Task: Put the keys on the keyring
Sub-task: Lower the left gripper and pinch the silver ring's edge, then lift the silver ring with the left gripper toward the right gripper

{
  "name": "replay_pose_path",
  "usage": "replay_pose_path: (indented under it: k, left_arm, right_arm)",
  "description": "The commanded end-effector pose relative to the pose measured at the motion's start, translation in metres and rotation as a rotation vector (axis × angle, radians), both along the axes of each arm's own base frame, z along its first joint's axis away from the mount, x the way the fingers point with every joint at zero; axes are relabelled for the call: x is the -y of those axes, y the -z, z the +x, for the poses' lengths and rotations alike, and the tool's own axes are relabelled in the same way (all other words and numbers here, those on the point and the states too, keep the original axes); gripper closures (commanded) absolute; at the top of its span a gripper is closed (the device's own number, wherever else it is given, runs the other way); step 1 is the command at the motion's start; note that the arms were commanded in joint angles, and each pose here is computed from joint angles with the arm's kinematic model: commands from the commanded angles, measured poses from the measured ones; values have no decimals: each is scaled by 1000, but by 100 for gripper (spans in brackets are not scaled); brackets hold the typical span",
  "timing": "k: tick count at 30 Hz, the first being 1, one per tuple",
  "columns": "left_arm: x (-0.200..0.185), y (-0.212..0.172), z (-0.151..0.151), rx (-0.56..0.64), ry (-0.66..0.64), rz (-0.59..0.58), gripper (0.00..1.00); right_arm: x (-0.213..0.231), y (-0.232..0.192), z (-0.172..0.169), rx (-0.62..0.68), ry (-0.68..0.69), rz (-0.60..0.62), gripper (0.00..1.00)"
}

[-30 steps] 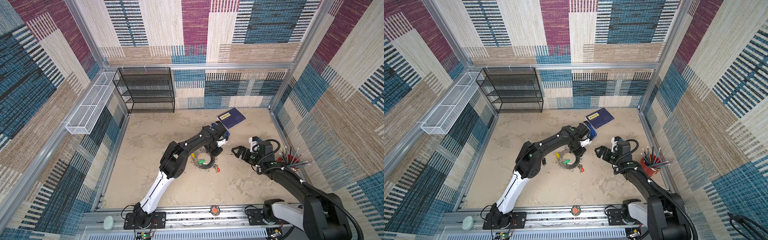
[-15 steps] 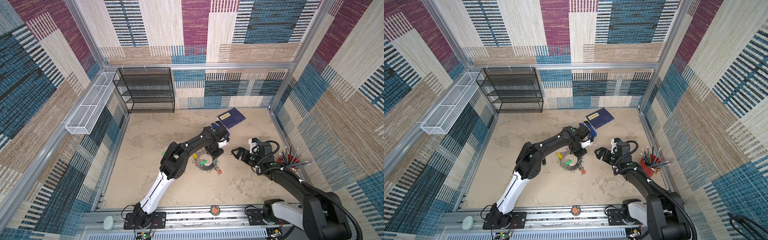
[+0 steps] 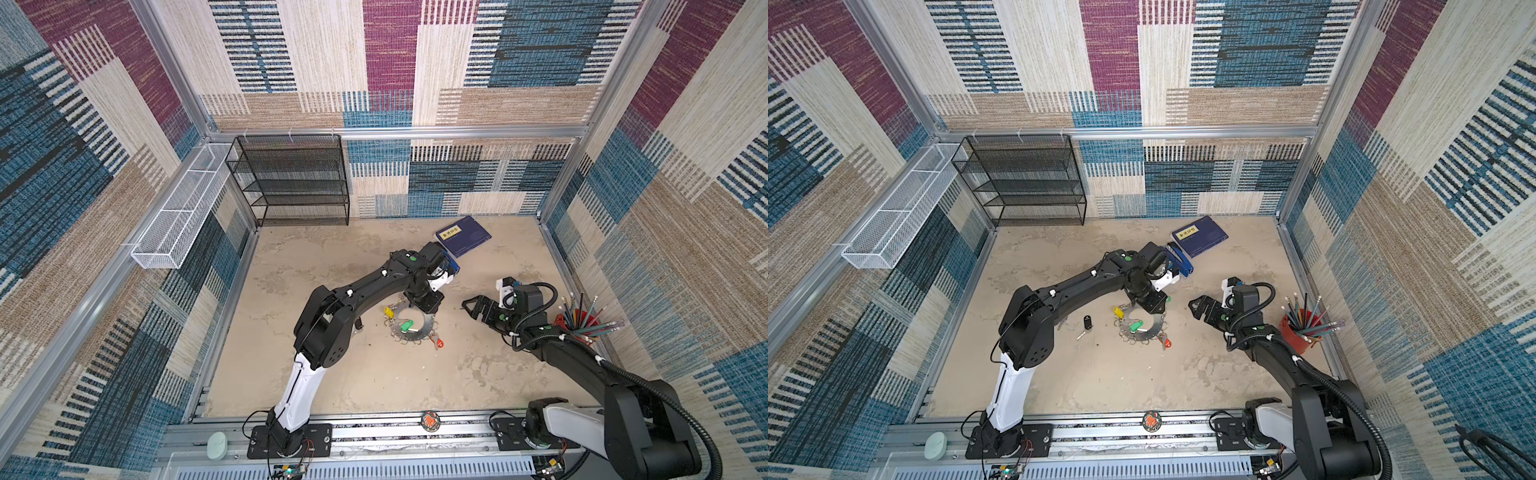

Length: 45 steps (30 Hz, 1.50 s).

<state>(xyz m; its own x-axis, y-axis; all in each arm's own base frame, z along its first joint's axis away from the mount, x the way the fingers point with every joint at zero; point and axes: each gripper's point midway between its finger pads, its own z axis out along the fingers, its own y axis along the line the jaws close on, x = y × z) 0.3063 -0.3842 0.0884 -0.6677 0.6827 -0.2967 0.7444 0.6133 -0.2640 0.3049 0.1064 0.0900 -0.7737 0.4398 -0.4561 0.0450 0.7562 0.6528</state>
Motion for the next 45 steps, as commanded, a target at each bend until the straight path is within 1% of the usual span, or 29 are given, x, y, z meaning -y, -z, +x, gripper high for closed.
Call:
replay_pose_path:
  k: [1,8,16,20,24,28,30,35,41,45]
  left_arm:
    - [5,9,-10,-52,7,-12,73]
    - [11,27,1,-62,-36,34,71]
    - [5,47,15,-39,-85,121,74]
    - [5,52,15,-46,-93,130,75]
    - [5,54,15,-52,-97,131,80]
    - [4,53,13,-58,-103,135,90]
    - [3,47,12,-58,-106,126,100]
    - [3,12,4,-45,-107,60,100]
    - [-3,-44,-13,13,-66,-66,100]
    - [-5,-81,-24,59,-28,-162,100]
  right_arm:
    - [-3,-5,4,29,-9,16,0]
    - [-3,-6,3,28,-9,23,0]
    - [-3,-4,-1,23,-6,21,0]
    - [-3,-4,-1,23,-9,23,0]
    - [-3,-4,-1,24,-9,22,0]
    - [-3,-3,0,24,-9,20,0]
    - [-3,-5,1,34,-11,20,0]
    - [-10,-23,10,103,-41,47,0]
    - [-26,-67,27,243,-119,114,0]
    - [-41,-104,27,358,-212,190,0]
